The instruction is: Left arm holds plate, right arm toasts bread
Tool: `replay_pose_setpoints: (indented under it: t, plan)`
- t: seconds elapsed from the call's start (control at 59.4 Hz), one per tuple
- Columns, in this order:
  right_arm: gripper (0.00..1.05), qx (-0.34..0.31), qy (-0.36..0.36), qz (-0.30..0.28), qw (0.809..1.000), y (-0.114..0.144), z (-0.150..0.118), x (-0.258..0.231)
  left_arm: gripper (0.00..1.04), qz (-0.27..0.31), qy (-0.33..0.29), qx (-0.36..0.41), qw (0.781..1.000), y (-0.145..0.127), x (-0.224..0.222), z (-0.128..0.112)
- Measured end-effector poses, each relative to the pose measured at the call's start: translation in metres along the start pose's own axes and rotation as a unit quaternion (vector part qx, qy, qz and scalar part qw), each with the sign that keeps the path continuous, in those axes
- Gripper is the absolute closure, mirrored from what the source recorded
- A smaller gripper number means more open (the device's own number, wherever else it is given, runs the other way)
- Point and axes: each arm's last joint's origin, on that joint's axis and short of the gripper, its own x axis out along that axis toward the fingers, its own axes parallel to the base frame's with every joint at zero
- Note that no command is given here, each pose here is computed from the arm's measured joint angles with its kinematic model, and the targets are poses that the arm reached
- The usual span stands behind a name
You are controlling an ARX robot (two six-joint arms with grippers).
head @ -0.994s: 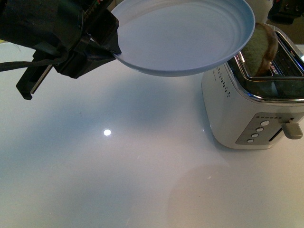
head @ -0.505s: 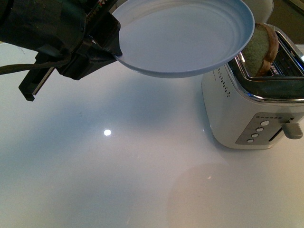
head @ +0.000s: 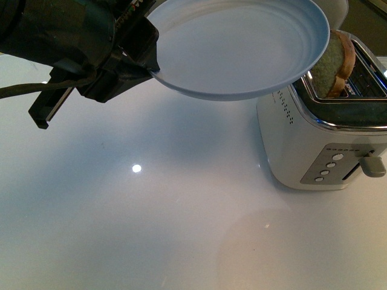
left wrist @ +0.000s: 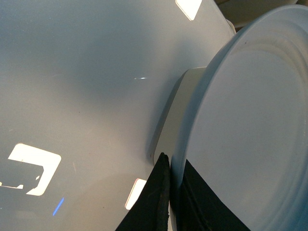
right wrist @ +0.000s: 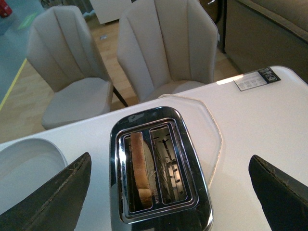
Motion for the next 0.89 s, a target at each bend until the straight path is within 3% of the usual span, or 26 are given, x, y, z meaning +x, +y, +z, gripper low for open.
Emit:
replay_pose_setpoints:
  t: [0.152,0.387,0.438,0.893]
  plan:
    - [0.52,-0.053,-0.044,0.005,0.998,-0.011,-0.022,-0.021,1.02,0.001,-0.001,0.001,1.000,0.000,0.000,0.000]
    - [0.90,-0.067,-0.034,0.015,0.997,-0.025,-0.047,-0.041,1.02,0.001,-0.002,0.007,1.000,0.000,0.000,0.000]
    - [1.02,-0.069,-0.038,0.007,0.997,-0.030,-0.051,-0.046,1.02,0.002,-0.003,0.007,1.000,0.000,0.000,0.000]
    - [1.03,-0.071,-0.039,0.003,0.997,-0.037,-0.078,-0.077,1.02,0.003,-0.004,0.011,1.000,0.000,0.000,0.000]
